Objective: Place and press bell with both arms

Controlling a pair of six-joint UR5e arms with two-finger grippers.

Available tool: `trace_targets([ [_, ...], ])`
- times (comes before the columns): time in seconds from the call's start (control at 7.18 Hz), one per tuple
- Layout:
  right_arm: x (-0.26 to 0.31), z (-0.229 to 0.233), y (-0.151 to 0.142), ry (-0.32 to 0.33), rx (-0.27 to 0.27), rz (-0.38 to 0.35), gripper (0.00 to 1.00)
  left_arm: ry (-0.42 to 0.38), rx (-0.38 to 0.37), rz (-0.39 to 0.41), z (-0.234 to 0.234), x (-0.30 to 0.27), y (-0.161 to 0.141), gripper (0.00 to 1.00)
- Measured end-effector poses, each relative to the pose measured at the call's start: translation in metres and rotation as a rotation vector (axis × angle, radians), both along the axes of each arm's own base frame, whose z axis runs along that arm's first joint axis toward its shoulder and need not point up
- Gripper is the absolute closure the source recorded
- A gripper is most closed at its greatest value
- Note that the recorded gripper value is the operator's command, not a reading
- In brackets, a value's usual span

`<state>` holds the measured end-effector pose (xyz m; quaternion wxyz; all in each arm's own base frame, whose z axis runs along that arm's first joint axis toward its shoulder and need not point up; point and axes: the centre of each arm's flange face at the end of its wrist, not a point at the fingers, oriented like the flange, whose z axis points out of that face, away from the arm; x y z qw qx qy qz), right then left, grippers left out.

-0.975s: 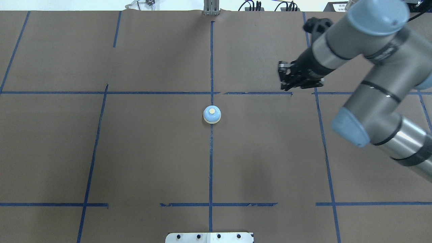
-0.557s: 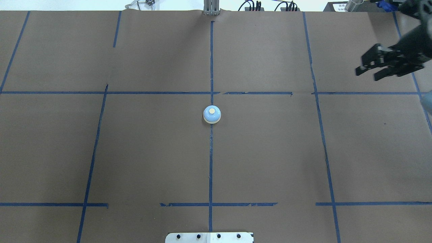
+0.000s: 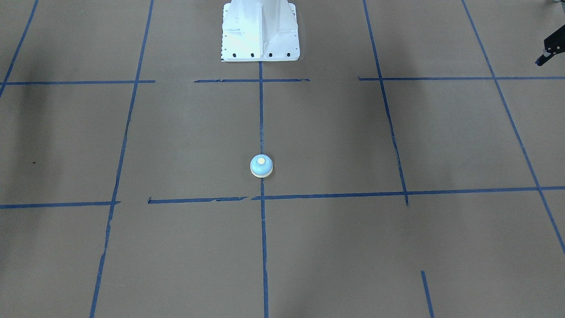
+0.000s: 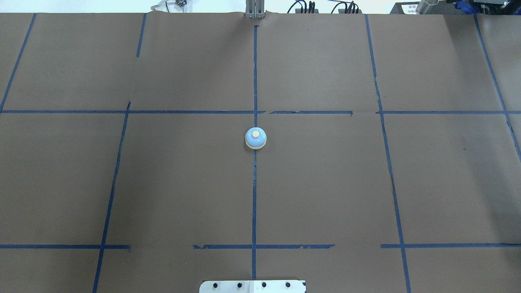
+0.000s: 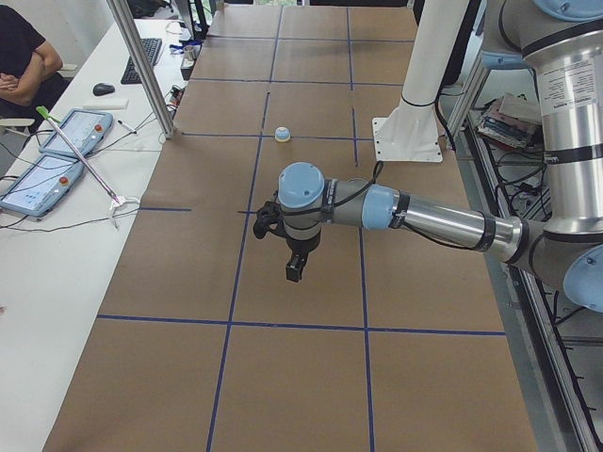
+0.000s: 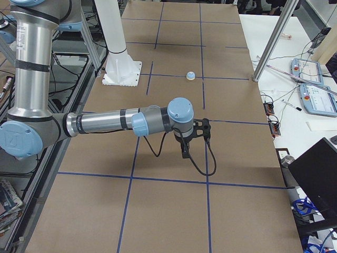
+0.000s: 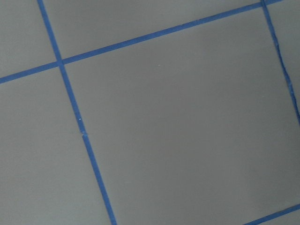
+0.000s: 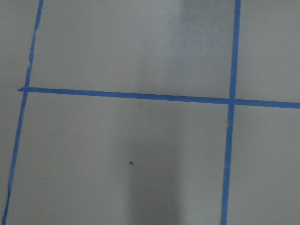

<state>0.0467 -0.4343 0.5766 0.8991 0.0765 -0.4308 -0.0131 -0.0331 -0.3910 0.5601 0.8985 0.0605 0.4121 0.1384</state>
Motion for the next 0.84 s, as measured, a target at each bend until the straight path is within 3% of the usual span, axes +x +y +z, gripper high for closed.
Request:
trace_targets([
  [0.28, 0.016, 0.031, 0.022, 0.032, 0.001, -0.016, 0.0, -0.007, -0.061, -0.056, 0.023, -0.02, 0.008, 0.0],
  [0.56, 0.019, 0.046, 0.024, 0.079, 0.006, -0.035, 0.0, -0.007, -0.111, -0.083, 0.04, -0.025, 0.012, 0.0],
  [0.84, 0.019, 0.044, 0.026, 0.084, 0.014, -0.04, 0.0, -0.008, -0.154, -0.098, 0.054, -0.026, 0.015, 0.0],
])
